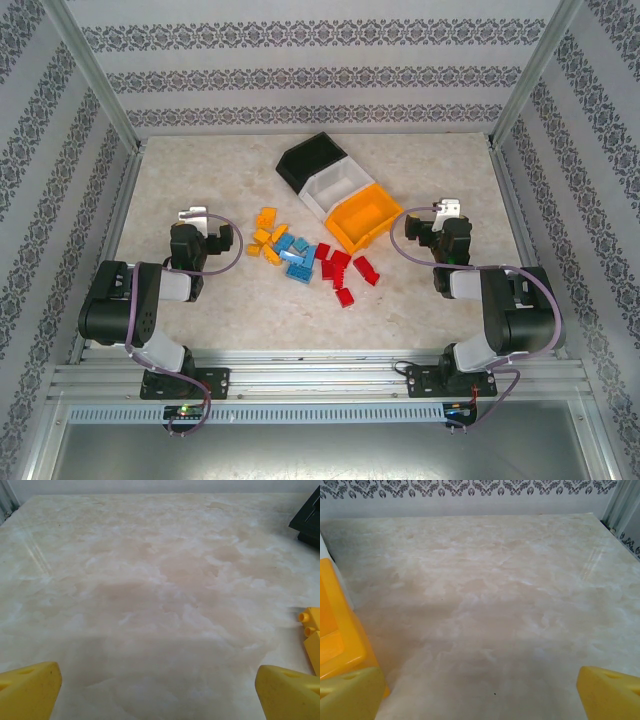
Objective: Sort the legos into containers by color
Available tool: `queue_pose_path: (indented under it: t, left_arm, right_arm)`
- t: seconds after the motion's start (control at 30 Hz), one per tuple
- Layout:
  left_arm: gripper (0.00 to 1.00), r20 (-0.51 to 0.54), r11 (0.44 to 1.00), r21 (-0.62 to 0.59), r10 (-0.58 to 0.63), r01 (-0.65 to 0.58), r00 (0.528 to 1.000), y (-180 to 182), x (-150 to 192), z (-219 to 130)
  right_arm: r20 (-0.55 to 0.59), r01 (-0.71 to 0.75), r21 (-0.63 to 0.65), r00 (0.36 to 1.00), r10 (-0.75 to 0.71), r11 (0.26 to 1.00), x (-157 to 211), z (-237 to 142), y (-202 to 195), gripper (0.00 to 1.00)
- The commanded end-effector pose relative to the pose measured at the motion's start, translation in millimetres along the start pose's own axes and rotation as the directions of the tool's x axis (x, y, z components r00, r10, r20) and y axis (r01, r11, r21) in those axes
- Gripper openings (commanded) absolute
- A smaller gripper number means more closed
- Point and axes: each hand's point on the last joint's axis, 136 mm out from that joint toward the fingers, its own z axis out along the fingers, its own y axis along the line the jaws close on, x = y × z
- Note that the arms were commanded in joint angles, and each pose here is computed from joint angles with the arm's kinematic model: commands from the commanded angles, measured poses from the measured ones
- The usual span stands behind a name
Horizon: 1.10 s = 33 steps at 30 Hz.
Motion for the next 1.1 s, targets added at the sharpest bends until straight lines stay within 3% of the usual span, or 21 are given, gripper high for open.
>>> queue_pose_path:
  t: [0.0, 0.77, 0.93, 1.07]
  left_arm:
    - [1.00, 0.030, 1.000, 0.011, 0.015, -0.015, 0.999, 0, -7, 2]
    - [1.00, 0.033, 1.000, 0.011, 0.013, -0.014, 0.999, 0, -8, 1]
    - [1.00, 0.050, 0.993, -0.111, -0.031, 0.037, 0.998, 21, -24, -10]
    - [1.00, 0.040, 0.990, -0.135, -0.042, 0.047, 0.998, 26, -48, -22]
  right_arm:
    - [0.025, 0.013, -0.003, 1.000, -0.012, 1.000, -5, -1, 0, 0.98]
    - [0.022, 0.010, -0.008, 1.000, -0.010, 1.000, -6, -1, 0, 0.98]
    - [0.014, -0.027, 0.074, 1.000, 0.026, 0.997, -19, -6, -15, 0.98]
    - [-0.039, -0.101, 0.171, 0.993, 0.109, 0.980, -30, -15, -35, 0.98]
